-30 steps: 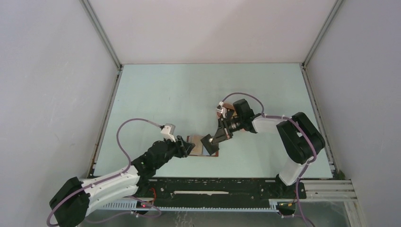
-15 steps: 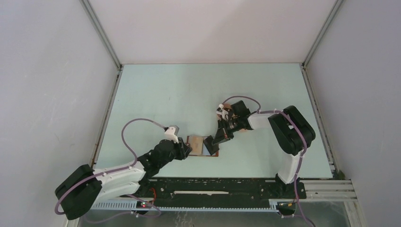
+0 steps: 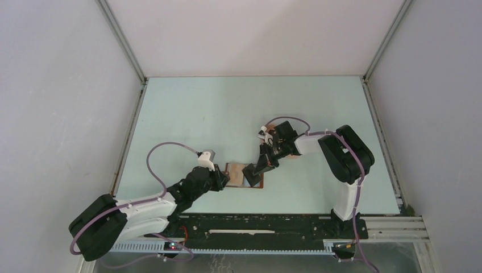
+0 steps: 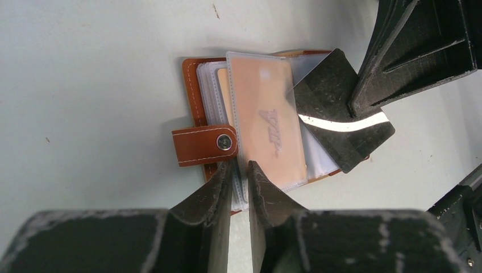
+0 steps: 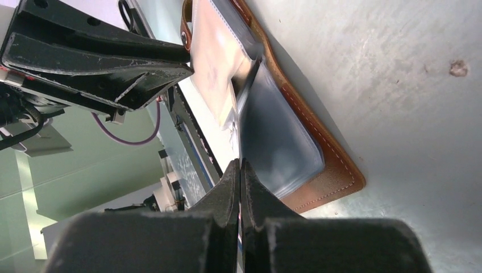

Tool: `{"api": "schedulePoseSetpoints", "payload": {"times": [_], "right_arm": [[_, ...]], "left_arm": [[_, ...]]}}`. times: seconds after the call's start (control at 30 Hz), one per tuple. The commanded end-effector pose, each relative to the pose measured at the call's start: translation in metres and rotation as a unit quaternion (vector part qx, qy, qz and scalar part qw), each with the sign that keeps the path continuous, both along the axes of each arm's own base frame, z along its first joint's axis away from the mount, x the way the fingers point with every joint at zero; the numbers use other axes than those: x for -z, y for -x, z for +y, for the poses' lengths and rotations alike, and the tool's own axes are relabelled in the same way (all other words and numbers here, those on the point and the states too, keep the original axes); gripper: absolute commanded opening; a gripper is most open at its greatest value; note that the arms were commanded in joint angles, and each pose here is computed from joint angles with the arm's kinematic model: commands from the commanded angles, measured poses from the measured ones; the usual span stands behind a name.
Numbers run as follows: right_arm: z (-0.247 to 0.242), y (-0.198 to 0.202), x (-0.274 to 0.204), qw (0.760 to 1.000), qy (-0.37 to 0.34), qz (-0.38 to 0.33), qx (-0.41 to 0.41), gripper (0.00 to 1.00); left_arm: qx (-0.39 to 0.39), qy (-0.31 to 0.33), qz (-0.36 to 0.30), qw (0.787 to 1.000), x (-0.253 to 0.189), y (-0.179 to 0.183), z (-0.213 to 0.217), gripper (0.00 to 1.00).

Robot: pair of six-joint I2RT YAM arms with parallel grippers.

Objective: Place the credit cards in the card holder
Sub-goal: Insert the credit card into the card holder.

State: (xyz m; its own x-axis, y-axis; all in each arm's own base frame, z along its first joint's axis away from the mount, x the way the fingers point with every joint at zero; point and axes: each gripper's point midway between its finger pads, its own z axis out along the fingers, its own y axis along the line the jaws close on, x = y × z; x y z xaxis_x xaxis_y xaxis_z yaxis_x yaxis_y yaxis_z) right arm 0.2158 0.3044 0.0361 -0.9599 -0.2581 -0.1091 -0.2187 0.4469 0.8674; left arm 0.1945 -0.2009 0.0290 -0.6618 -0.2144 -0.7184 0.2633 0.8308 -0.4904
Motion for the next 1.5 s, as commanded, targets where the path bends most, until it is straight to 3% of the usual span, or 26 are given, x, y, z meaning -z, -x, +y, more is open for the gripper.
{"api": "schedulePoseSetpoints", "payload": {"times": [0.0, 0.73, 1.17, 1.33, 1.47], "right_arm": [[0.004, -0.004, 0.002, 1.000, 0.020, 0.013, 0.015, 0.00], [0.021, -0.028, -0.005, 0.994, 0.030, -0.060, 0.086, 0.00], [0.032, -0.015, 0.005, 0.996, 0.019, -0.072, 0.047, 0.00], [0.037, -0.009, 0.004, 0.996, 0.019, -0.082, 0.025, 0.11], [0.033, -0.014, 0.004, 0.996, 0.022, -0.083, 0.032, 0.06]], "left_arm": [[0.003, 0.028, -0.010, 1.000, -0.018, -0.007, -0.011, 0.20], [0.024, 0.063, 0.028, 0.997, -0.009, 0.010, -0.019, 0.17], [0.031, 0.066, 0.029, 0.997, -0.010, 0.011, -0.022, 0.18], [0.032, 0.066, 0.029, 0.997, -0.010, 0.011, -0.021, 0.18], [0.029, 0.061, 0.031, 0.997, -0.006, 0.012, -0.019, 0.18]]}}
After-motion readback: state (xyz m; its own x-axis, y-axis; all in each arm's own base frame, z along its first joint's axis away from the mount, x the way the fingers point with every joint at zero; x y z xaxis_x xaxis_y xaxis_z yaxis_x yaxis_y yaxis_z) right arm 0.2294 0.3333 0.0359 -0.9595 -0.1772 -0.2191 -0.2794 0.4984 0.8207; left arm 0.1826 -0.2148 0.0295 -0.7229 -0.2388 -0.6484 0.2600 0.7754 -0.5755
